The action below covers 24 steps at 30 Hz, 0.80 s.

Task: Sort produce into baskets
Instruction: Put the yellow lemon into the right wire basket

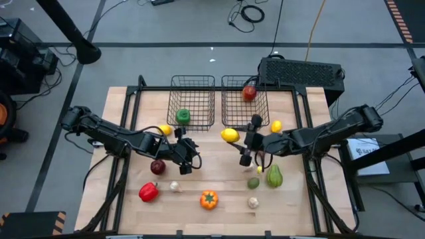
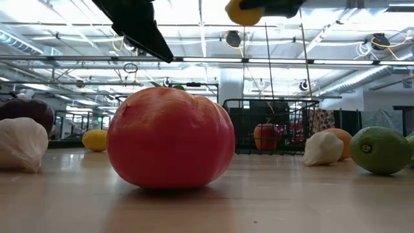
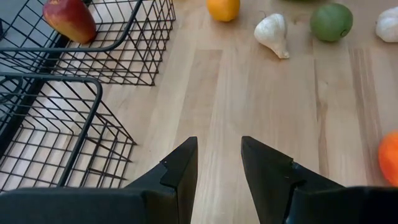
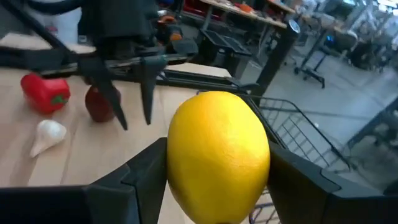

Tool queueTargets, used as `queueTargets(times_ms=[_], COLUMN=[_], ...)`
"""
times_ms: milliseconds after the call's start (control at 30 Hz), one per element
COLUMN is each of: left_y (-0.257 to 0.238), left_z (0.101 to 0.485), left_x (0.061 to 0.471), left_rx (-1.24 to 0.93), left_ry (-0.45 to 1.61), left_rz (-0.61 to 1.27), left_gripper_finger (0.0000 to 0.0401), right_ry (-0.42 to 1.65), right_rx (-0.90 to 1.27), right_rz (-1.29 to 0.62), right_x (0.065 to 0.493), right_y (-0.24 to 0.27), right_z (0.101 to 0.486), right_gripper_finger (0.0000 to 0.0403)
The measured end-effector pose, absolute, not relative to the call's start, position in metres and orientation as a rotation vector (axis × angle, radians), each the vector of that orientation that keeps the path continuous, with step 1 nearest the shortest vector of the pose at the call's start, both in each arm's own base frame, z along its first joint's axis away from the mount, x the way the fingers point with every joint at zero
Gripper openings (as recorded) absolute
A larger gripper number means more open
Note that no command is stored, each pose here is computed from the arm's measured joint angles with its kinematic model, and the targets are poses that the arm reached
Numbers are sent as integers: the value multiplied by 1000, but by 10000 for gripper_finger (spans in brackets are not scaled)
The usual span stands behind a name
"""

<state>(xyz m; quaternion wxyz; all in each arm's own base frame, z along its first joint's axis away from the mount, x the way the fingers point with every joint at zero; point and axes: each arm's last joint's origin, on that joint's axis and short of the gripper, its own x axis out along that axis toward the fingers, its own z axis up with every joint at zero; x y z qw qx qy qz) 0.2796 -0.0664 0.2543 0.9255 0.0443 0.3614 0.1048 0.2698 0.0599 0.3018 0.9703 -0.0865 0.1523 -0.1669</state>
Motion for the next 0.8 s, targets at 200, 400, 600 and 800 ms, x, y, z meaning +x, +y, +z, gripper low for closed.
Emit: queueTargets(times_ms=[200,400,600,800], left_y=[-67,-67,-67,-67], left_z=[255,255,255,255], left_x=[280,280,280,280], left_rx=[82,87,88,91], left_ry=[731,731,732,734], left_rz=[216,214,214,213], left_gripper_finger=[132,132,132,132], right_ry=[338,561,700,736], right_rx=[-292,-617,-457,-226], right_rz=[-501,-855,-804,-797], right_x=[266,275,276,271], right_y=[48,-7,-87,-140], right_z=[304,293,252,224], right_gripper_finger=[226,226,226,226])
